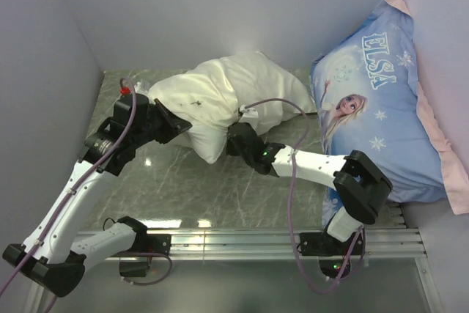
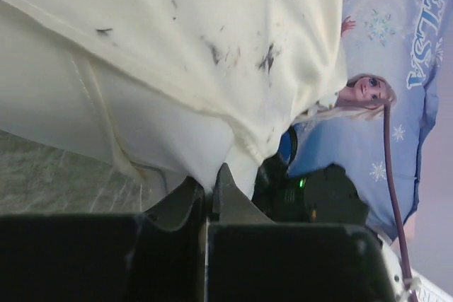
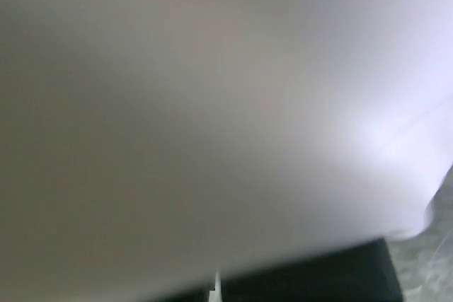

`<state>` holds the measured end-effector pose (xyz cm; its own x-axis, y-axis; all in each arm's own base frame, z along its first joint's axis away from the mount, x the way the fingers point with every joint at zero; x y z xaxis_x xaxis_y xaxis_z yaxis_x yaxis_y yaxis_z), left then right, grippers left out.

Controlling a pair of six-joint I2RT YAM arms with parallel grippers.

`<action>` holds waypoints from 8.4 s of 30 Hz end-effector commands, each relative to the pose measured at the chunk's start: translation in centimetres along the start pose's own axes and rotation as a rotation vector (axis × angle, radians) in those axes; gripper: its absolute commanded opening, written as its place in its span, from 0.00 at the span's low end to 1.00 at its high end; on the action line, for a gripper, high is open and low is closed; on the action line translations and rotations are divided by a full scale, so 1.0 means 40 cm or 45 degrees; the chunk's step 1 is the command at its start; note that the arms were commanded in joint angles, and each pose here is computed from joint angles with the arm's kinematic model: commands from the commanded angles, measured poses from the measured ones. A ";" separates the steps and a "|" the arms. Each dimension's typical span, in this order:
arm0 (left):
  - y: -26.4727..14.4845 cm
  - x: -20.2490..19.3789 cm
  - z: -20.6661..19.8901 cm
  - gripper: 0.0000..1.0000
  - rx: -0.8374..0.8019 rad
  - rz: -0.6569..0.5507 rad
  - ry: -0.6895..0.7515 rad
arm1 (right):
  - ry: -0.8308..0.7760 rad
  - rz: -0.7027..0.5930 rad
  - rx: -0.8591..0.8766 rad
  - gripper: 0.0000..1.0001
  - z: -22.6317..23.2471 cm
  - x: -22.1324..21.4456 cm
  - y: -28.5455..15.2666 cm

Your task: Remove the pillowcase from the pillow

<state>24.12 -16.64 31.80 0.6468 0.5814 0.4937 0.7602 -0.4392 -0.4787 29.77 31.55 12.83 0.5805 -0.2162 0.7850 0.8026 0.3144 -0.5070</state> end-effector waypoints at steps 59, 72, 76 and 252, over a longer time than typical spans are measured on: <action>0.018 -0.016 -0.145 0.01 -0.337 0.008 0.060 | -0.664 -0.158 -0.001 0.63 0.240 0.099 -0.287; 0.046 -0.010 -0.137 0.13 -0.320 -0.022 0.103 | -0.402 -0.342 0.116 0.00 0.168 0.320 -0.425; 0.051 -0.002 -0.134 0.31 -0.316 -0.055 0.122 | -0.364 -0.395 0.097 0.00 0.140 0.368 -0.458; 0.102 -0.061 0.125 0.99 -0.304 -0.155 -0.582 | -0.236 -0.251 0.525 0.00 0.375 0.278 -0.389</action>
<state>24.76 -16.09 24.34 0.5042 0.8509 0.1478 0.8489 -0.4568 -0.2660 22.04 36.60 31.58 0.4175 -0.0448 0.9076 0.7381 0.5994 -0.3099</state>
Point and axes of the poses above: each gripper's point midway between its finger pads, its own y axis out along the fingers, its own z axis along the line the jaws close on, x = y × z, the point moved 2 cm from there along -y, back along the fingers, and after that the axes turned 3 degrees about y, right-handed, at the moved point
